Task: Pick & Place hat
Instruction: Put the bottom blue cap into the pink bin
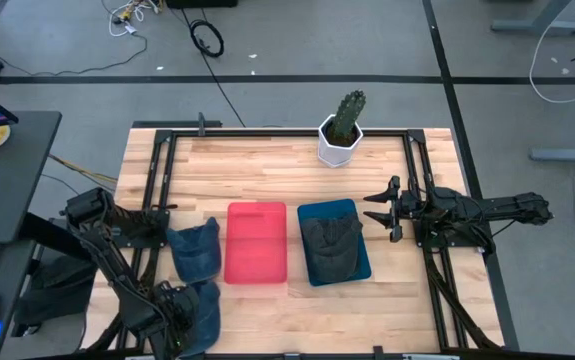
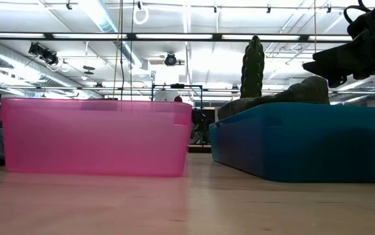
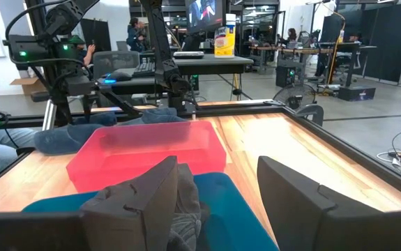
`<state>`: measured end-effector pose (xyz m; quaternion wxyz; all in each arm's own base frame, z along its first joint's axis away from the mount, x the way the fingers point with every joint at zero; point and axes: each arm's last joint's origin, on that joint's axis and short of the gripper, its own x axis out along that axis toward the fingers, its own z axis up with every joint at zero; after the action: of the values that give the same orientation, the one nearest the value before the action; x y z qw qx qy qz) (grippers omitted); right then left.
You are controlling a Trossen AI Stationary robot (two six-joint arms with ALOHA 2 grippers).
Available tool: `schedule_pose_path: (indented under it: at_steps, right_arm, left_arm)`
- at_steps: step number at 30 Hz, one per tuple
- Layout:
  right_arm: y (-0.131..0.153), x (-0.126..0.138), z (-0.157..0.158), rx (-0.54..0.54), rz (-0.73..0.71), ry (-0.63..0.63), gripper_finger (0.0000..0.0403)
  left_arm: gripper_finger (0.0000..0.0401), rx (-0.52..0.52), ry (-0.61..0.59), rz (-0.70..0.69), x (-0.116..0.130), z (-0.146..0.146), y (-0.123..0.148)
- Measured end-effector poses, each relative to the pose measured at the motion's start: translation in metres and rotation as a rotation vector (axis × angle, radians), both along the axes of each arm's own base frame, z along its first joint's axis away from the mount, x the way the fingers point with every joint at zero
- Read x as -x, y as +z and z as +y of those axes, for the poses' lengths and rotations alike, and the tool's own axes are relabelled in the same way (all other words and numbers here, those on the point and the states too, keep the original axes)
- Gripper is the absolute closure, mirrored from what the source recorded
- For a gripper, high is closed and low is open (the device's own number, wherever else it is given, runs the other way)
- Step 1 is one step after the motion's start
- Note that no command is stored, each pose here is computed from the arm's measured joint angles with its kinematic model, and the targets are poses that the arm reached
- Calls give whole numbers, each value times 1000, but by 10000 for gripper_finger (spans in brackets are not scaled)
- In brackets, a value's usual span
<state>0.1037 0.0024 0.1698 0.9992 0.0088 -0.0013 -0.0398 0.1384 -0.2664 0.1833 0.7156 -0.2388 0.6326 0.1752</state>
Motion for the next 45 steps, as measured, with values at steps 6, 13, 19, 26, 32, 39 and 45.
schedule_pose_path:
  at_steps: [6,13,19,26,32,39,45]
  right_arm:
    - [0,0,0,0,0,0,199]
    - [0,0,0,0,0,0,199]
    - [0,0,0,0,0,0,199]
    - [0,0,0,0,0,0,199]
    - [0,0,0,0,0,0,199]
    - [0,0,0,0,0,0,199]
    - [0,0,0,0,0,0,199]
  left_arm:
    - [187,-12,-6,32,0,3,0]
    - [141,35,1,112,-5,8,5]
    - [139,79,-19,9,-6,6,30]
    - [143,70,-28,-16,-6,5,32]
    - [144,25,-117,-91,-10,5,30]
    - [144,18,-267,-76,-18,-6,11]
    - [145,-18,-313,-54,-26,-6,0]
